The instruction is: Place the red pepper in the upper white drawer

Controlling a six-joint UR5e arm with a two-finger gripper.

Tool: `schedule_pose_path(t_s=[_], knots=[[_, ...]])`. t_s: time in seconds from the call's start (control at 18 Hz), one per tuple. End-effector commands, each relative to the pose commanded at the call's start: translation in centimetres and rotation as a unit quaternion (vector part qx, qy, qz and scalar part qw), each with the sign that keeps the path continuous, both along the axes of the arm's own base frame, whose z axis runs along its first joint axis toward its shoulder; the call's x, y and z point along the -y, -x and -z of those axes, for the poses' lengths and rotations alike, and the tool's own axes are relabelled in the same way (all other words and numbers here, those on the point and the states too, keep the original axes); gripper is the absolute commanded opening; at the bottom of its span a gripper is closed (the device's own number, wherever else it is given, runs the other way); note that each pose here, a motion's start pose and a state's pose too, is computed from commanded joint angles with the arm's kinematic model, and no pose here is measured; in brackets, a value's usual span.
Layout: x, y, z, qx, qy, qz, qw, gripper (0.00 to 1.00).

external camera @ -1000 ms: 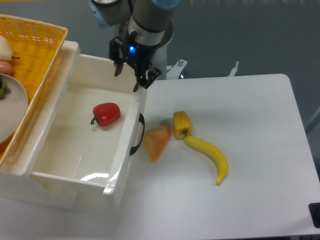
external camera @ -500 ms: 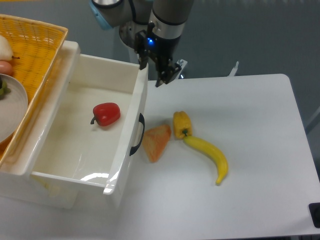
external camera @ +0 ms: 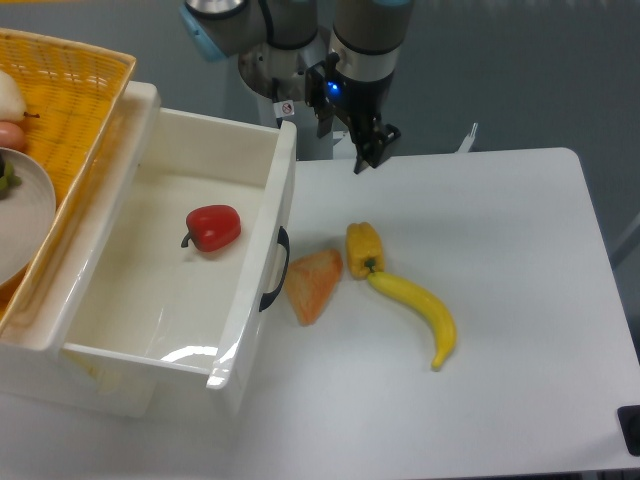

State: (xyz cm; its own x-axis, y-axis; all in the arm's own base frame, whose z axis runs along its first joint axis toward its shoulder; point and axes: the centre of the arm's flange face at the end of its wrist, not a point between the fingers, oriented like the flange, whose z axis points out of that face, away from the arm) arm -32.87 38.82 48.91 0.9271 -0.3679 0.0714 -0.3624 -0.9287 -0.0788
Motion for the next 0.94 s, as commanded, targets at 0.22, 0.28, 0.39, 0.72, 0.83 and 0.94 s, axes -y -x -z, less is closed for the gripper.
schedule_pose_path(t_s=[0.22, 0.28, 0.39, 0.72, 0.83, 0.94], knots=[[-0.1, 0.3, 0.4, 0.004, 0.001, -0.001, 1.0, 0.96], [-0.1, 0.4, 0.5, 0.005, 0.001, -0.002, 1.0, 0.99], [-0.3, 0.5, 0.9, 0.007, 0.003, -0.001, 1.0, 1.0], [-1.3, 1.3, 1.6, -0.006, -0.007, 0.009, 0.9999, 1.0], [-1.7, 1.8, 2.1, -0.011, -0.012, 0.008, 0.9998, 1.0], [-1.7, 2.0, 2.4, -0.01, -0.012, 0.007, 0.9998, 1.0]])
